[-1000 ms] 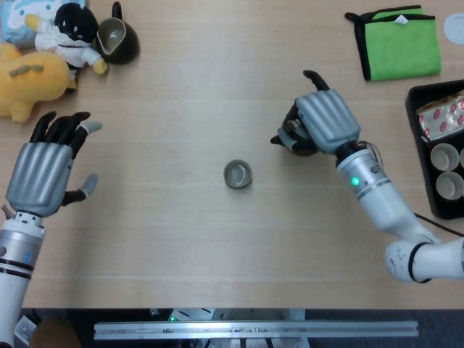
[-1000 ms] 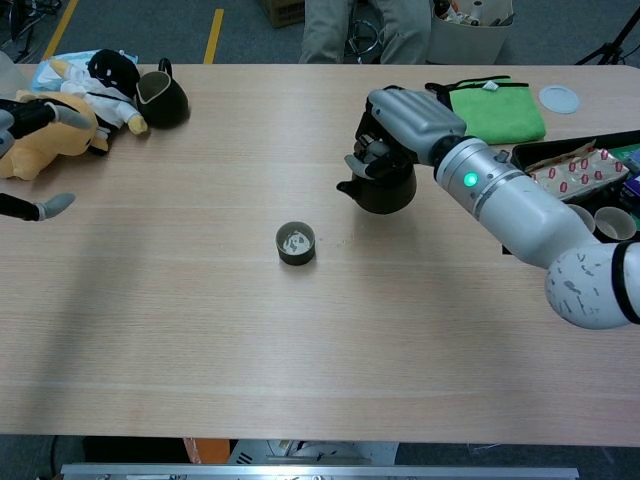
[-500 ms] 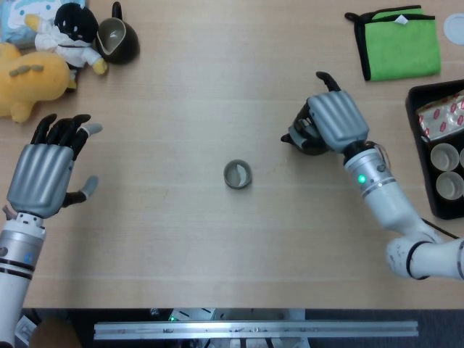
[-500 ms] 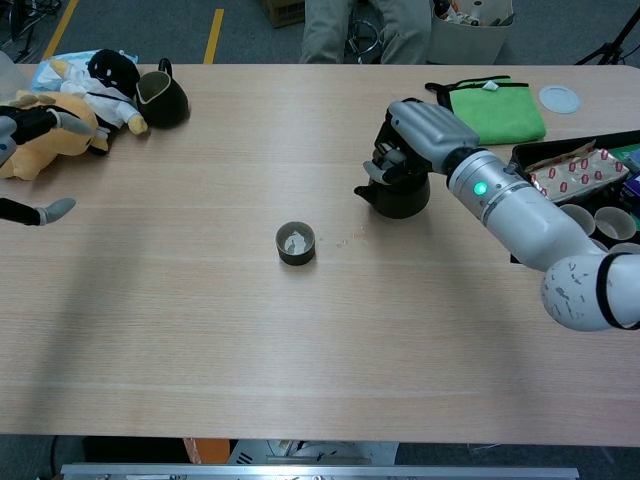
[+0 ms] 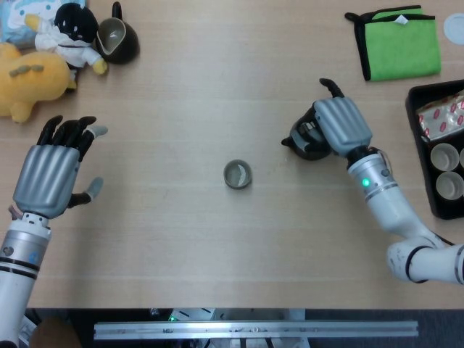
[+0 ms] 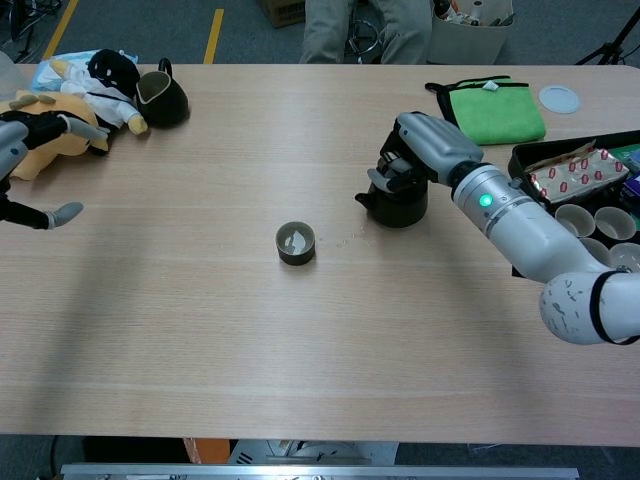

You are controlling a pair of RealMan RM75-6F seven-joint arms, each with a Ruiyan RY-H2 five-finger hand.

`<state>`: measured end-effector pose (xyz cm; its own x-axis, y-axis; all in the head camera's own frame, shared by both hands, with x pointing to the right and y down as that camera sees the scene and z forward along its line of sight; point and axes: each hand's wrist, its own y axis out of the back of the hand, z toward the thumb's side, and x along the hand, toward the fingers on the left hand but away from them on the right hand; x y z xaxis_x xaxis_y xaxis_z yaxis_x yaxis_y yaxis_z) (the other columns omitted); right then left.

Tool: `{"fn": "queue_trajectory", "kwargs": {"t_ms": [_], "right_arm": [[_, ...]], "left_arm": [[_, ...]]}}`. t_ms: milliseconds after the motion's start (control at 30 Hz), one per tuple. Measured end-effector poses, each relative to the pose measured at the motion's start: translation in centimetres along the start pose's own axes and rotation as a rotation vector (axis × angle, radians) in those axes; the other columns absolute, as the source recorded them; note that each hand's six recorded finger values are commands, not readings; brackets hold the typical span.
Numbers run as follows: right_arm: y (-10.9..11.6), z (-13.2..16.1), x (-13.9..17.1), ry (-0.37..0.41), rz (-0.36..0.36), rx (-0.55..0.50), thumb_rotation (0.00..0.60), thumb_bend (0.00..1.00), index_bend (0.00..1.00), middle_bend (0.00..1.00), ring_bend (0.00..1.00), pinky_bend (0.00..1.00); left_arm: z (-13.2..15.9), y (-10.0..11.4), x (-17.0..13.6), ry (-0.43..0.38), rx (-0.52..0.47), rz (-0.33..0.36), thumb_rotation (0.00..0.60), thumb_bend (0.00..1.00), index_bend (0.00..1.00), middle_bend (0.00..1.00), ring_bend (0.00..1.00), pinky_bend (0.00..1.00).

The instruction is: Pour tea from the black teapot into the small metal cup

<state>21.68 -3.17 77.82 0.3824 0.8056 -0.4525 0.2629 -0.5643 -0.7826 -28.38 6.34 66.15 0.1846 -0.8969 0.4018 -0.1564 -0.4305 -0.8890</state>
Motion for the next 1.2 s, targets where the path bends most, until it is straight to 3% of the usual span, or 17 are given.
{"fn": "queue_trajectory", "kwargs": {"t_ms": [533, 833, 1200], "right_arm": [[-1.1, -0.8, 0.2, -0.015, 0.02, -0.048, 0.6, 0.38, 1.0, 0.87, 0.77, 0.08], [-1.2, -1.1, 0.4, -0.018, 0.036, -0.049, 0.6, 0.38, 0.97, 0.79, 0.69, 0.06], [-1.3, -1.0, 0.6, -0.013, 0.054, -0.05, 0.6, 0.38, 0.81, 0.62, 0.5, 0.04]], "left_arm": [[0.0, -0.2, 0.1, 0.003, -0.003, -0.007, 0.6, 0.29, 0.19, 0.13, 0.15, 0.08], [0.0, -0.4, 0.1, 0.002, -0.002, -0.012, 0.6, 0.29, 0.19, 0.13, 0.15, 0.08], [0.1, -0.4, 0.2, 0.002, -0.001, -0.011, 0.6, 0.29, 0.19, 0.13, 0.15, 0.08]]}}
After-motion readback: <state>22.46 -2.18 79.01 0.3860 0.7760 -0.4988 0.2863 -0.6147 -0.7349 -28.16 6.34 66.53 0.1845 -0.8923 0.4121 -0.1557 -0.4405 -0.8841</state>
